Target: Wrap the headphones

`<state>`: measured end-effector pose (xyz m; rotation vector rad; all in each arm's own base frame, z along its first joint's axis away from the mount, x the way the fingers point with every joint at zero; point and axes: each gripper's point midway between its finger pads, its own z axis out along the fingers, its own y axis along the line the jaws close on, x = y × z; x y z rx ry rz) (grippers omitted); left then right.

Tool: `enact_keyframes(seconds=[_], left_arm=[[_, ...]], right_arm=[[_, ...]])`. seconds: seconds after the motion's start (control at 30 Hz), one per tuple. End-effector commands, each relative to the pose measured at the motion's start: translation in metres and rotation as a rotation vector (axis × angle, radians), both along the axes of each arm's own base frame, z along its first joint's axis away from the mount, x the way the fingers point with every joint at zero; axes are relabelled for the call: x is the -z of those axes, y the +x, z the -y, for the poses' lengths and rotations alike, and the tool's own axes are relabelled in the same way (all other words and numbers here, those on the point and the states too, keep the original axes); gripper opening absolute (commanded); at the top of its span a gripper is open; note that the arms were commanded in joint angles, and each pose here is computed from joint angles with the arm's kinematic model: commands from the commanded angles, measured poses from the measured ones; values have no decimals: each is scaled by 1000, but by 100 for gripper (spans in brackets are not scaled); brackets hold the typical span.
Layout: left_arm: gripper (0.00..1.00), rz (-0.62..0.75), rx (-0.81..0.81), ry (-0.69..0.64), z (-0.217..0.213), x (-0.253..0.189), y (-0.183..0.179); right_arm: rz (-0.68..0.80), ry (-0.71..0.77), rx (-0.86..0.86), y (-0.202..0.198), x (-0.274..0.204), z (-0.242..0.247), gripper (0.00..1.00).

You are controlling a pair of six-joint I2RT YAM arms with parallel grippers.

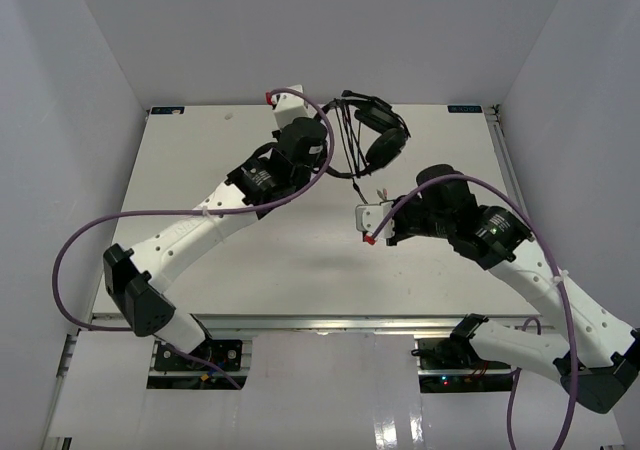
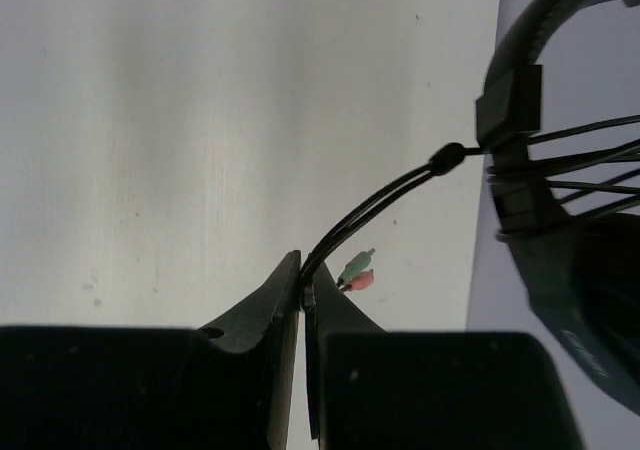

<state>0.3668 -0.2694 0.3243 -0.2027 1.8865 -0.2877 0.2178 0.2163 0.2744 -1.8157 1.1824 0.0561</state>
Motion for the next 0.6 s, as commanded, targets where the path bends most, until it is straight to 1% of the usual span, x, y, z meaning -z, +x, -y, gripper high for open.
enact_keyframes(seconds=[0.0, 0.23, 0.33, 0.37, 0.43, 0.5, 0.57], left_arm=[[0, -51, 44, 53, 7, 19, 1], [0, -246, 201, 210, 29, 90, -9], [0, -303, 252, 255, 34, 107, -14], [0, -315, 269, 254, 36, 108, -16], [0, -368, 325, 285, 42, 123, -21], [0, -388, 349, 303, 46, 129, -22], [0, -415, 406, 314, 51, 136, -28]], right_arm=[[198, -180, 57, 20, -22, 17, 8], [376, -452, 21, 26, -6, 19, 8], [444, -563, -20, 21, 6, 18, 8], [451, -563, -19, 22, 5, 17, 8], [500, -647, -52, 22, 13, 17, 8], [521, -692, -77, 21, 17, 16, 8], [535, -749, -116, 18, 27, 17, 8]])
